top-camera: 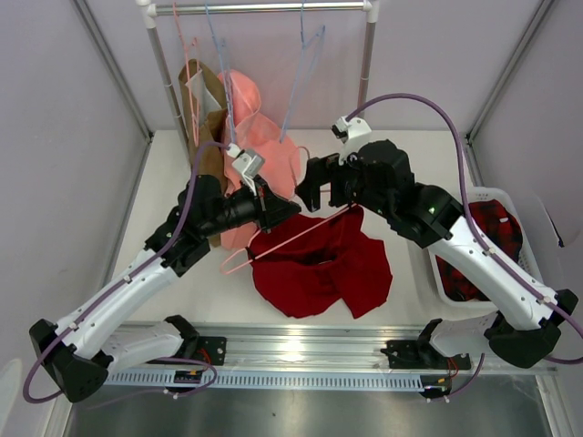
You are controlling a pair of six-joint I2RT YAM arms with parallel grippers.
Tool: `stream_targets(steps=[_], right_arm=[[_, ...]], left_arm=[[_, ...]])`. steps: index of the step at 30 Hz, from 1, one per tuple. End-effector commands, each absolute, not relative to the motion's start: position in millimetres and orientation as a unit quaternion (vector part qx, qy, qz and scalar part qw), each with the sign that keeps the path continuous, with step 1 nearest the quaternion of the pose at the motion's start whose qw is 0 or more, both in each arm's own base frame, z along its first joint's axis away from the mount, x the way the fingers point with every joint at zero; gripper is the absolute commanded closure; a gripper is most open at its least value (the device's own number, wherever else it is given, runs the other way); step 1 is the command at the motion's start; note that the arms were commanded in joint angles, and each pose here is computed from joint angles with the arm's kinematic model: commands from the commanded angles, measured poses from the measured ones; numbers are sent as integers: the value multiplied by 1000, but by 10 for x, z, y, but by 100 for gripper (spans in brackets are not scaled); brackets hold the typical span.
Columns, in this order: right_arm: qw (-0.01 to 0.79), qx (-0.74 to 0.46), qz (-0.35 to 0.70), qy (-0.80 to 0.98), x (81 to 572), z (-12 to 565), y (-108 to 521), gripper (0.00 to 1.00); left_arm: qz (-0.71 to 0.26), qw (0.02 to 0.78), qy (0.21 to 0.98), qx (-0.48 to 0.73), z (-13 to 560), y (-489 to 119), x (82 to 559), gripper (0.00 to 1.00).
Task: Place the skirt on the hanger
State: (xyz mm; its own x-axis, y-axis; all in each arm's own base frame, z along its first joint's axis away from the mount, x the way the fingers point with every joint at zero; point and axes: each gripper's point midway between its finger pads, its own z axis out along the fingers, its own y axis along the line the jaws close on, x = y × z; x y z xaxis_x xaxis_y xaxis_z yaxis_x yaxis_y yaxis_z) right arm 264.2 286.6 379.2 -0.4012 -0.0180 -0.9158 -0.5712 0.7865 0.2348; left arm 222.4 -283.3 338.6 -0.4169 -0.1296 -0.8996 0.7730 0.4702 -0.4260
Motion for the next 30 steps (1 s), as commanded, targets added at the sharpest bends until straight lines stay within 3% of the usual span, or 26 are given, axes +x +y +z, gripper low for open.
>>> stream_targets(steps=[1,12,16,30], right_arm=[[538,-162,233,794,2705,3852,2603,1],[545,-117,228,799,2820,3949,2426,1],[532,-77,229,812,3021,3921,2276,1],[518,-63,224,823,3432,3984,2463,9]], left_arm=[[-437,529,707,172,3563,-2600,2343,100],[-373,533,756,75,3554,-2148,2522,100],[-308,547,778,24,3572,-1876,2641,100],[-254,598,758,-64,4139,-1724,3201,100]])
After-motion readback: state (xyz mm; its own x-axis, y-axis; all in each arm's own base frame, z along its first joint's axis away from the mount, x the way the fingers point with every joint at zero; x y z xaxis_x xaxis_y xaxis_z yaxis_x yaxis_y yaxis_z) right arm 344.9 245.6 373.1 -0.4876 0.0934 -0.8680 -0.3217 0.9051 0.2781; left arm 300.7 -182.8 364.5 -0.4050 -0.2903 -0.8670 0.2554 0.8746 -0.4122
